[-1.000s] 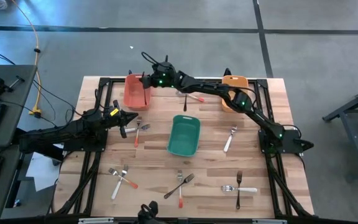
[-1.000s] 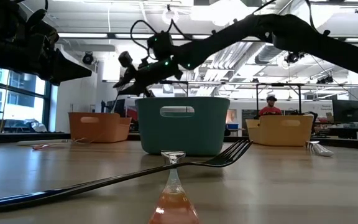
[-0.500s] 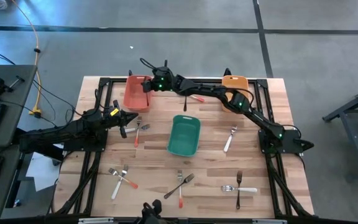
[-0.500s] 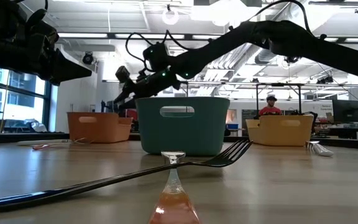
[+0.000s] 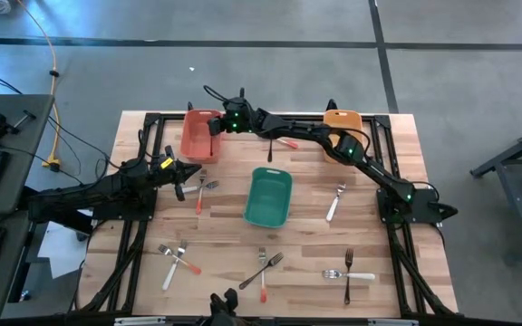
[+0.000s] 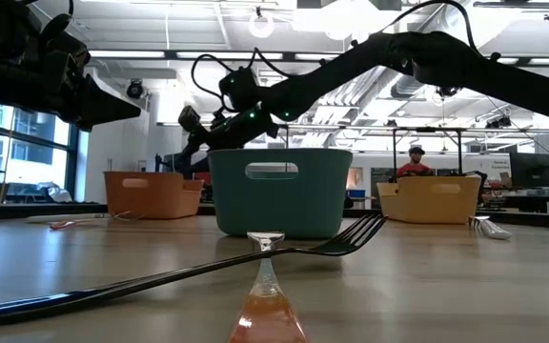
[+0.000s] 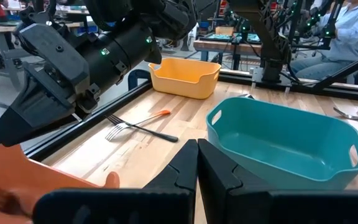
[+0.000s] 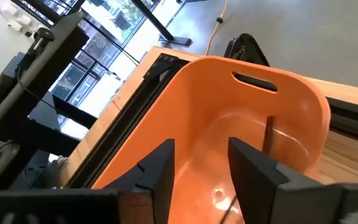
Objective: Sort silverware by color (type)
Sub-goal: Put the top left white fork into the green bin
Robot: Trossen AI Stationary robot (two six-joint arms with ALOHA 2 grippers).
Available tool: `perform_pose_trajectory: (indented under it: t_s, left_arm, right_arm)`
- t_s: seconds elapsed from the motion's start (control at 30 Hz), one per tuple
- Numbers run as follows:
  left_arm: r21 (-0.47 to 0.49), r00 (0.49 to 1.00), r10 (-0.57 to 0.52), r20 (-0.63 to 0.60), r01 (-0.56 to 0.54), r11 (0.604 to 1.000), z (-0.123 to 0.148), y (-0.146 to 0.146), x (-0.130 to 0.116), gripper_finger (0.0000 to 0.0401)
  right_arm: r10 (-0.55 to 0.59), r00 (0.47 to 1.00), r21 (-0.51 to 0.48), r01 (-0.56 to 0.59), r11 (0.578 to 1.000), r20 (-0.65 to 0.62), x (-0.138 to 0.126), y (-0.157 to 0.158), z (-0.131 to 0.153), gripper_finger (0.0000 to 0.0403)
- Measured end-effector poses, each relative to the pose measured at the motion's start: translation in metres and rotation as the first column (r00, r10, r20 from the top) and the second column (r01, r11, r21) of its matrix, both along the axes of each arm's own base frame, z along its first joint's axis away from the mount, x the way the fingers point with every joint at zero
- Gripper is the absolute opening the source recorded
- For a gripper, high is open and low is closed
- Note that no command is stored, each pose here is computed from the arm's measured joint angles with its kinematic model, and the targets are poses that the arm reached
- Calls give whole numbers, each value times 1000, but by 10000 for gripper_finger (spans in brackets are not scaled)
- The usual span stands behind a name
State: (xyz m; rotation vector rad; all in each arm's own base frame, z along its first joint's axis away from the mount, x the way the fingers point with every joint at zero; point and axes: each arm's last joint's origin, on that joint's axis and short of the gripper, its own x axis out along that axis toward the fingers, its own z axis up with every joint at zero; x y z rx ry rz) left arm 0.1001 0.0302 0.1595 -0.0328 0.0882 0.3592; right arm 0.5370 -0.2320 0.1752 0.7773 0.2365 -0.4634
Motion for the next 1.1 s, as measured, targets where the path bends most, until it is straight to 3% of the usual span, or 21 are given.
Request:
perform_pose_trajectory:
  t_s: [0.13,0.23,0.43,0.57,0.83,1.1]
  left_arm:
    - [-1,1000,0,0,0,1000,0,0,0,0]
    - [-8,1000,1,3,-1,1000,0,0,0,0]
    - [-8,1000,-2,3,2,1000,0,0,0,0]
    - [-9,1000,-8,3,8,1000,0,0,0,0]
    - [-20,1000,-31,4,31,999,0,-1,0,0]
    - [-8,998,-56,-8,56,998,-1,-2,0,0]
  right_arm:
    - [73,997,-28,-73,997,13,0,-4,9,131]
    - [176,983,-65,-179,982,-57,-4,-4,21,114]
    - [261,935,-273,-323,906,-241,-19,14,73,29]
    - [274,919,-311,-359,880,-283,-13,29,57,8]
    - [210,961,-356,-263,897,-180,-14,44,25,1]
    - [146,989,-406,-136,904,-6,-76,59,34,0]
